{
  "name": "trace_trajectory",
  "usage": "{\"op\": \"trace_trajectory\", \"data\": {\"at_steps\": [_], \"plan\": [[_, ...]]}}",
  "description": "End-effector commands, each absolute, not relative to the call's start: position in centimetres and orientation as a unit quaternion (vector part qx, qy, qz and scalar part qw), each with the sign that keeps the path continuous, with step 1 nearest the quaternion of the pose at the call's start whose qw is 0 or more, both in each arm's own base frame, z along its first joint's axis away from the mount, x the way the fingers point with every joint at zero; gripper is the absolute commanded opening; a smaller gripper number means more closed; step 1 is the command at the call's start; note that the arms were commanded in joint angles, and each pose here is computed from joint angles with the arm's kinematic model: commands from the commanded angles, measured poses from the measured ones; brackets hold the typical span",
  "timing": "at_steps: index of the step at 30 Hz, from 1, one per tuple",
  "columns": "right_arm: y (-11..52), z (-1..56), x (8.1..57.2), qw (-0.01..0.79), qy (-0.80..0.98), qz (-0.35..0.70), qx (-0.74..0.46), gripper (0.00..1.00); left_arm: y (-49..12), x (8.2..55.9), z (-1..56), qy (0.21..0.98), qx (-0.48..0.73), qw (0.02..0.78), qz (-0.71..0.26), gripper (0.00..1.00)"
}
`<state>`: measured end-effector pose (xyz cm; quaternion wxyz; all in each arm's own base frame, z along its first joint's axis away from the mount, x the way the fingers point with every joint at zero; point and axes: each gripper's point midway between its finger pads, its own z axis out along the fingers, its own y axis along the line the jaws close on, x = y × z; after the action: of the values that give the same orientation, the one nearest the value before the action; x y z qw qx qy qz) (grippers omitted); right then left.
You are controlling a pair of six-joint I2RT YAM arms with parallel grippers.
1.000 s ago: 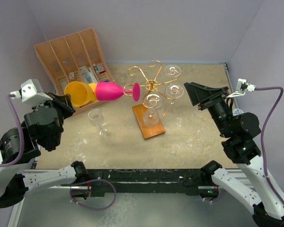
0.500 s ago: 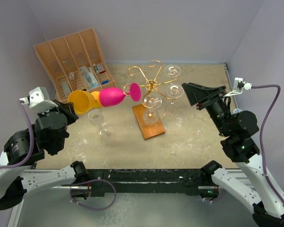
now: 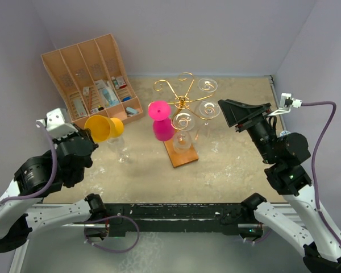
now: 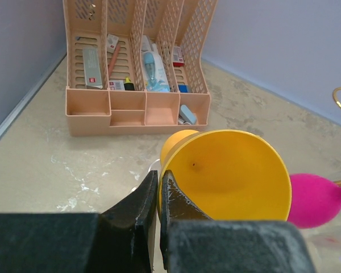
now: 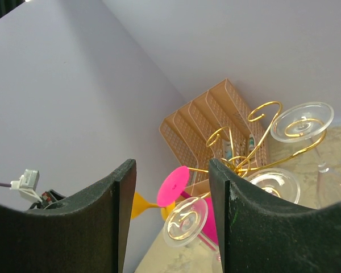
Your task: Place the wine glass upside down on the wine glass rack
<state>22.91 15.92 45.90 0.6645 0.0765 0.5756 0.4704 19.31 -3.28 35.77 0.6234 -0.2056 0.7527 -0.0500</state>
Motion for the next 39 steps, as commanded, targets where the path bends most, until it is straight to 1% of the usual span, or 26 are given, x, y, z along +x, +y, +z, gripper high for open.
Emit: {"op": "trace_trajectory", "data": {"at_steps": [1, 6, 15, 21, 26, 32, 35, 39], "plan": [[15.8, 48.1, 22.4, 0.679, 0.548, 0.483, 0.068, 0.56, -3.4, 19.9, 35.3, 0.756, -0.194, 0.626, -0.007, 0.00], [16.1, 48.2, 22.4, 0.678, 0.552, 0.482, 0.058, 0.56, -3.3, 20.0, 37.1, 0.743, -0.202, 0.638, -0.020, 0.00], [17.6, 48.5, 22.8, 0.663, 0.562, 0.492, 0.035, 0.58, -2.4, 19.8, 43.3, 0.698, -0.226, 0.675, -0.075, 0.00], [18.4, 48.2, 23.1, 0.648, 0.570, 0.504, 0.032, 0.58, -2.9, 19.8, 44.7, 0.691, -0.227, 0.679, -0.104, 0.00], [20.1, 48.0, 23.4, 0.632, 0.581, 0.513, -0.006, 0.58, -3.6, 19.6, 46.4, 0.674, -0.229, 0.684, -0.160, 0.00], [21.8, 48.9, 23.8, 0.631, 0.562, 0.533, -0.038, 0.62, -5.1, 19.2, 51.2, 0.618, -0.208, 0.714, -0.253, 0.00], [22.8, 49.1, 25.1, 0.623, 0.564, 0.541, -0.037, 0.62, -6.1, 19.5, 54.0, 0.583, -0.190, 0.741, -0.272, 0.00], [24.0, 49.9, 25.5, 0.612, 0.552, 0.564, -0.045, 0.64, -7.7, 19.7, 56.6, 0.557, -0.172, 0.756, -0.299, 0.00]]}}
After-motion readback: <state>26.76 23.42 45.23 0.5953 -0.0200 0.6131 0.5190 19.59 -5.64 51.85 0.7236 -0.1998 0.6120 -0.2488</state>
